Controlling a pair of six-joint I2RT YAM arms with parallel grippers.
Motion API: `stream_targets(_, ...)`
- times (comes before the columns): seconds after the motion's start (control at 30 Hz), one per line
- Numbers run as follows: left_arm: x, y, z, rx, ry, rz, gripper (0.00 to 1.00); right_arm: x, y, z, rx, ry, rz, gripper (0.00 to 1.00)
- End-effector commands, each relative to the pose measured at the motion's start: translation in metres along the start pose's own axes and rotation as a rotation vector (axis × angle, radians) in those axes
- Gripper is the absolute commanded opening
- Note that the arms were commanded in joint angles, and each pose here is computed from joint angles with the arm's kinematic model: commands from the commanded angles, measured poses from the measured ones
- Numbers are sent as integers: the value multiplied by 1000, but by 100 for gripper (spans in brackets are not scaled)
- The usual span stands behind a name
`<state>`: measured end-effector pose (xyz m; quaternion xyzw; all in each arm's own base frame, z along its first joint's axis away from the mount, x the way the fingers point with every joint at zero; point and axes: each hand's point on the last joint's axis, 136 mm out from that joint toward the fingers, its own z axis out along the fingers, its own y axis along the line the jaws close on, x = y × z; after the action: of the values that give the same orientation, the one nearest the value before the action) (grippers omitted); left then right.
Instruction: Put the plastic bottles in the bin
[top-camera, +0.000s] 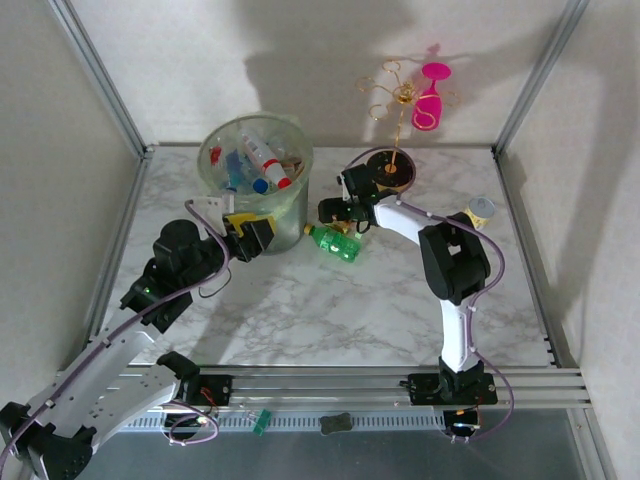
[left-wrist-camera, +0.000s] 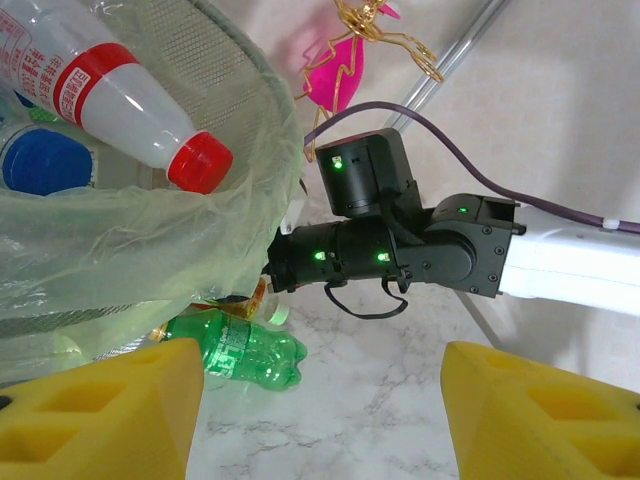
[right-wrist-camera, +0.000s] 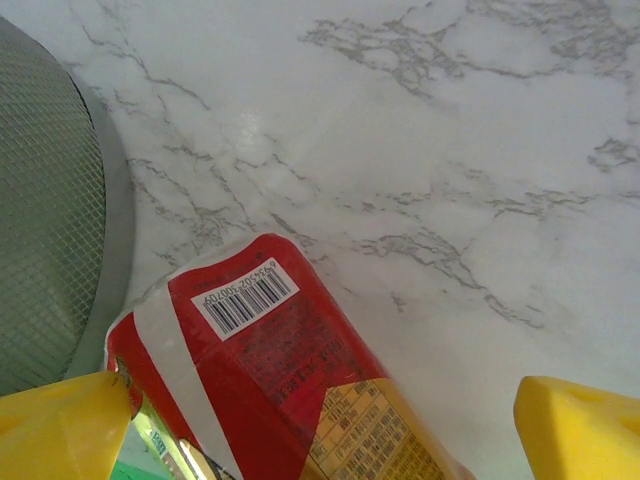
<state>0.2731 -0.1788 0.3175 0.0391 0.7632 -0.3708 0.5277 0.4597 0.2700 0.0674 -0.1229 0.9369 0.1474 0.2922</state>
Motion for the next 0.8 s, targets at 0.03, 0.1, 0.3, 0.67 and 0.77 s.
stream_targets(0.03, 2, -5, -2, 28, -11, 34, 65, 4, 2, 7, -26, 32, -22, 99)
stream_targets(0.1, 3, -5, -2, 34, -13, 34, 65, 11, 0, 10, -23, 52, -24, 99)
stream_targets(0.3, 8, -16, -3, 111, -7, 39, 65, 24, 8, 9, -82, 75, -20, 99)
stream_targets(0.67, 11, -23, -6, 154, -6, 49, 65, 38, 8, 3, -110, 80, 1, 88)
stream_targets(0.77, 12, -25, -6, 161, -1, 54, 65, 35, 6, -4, -100, 56, 6, 79)
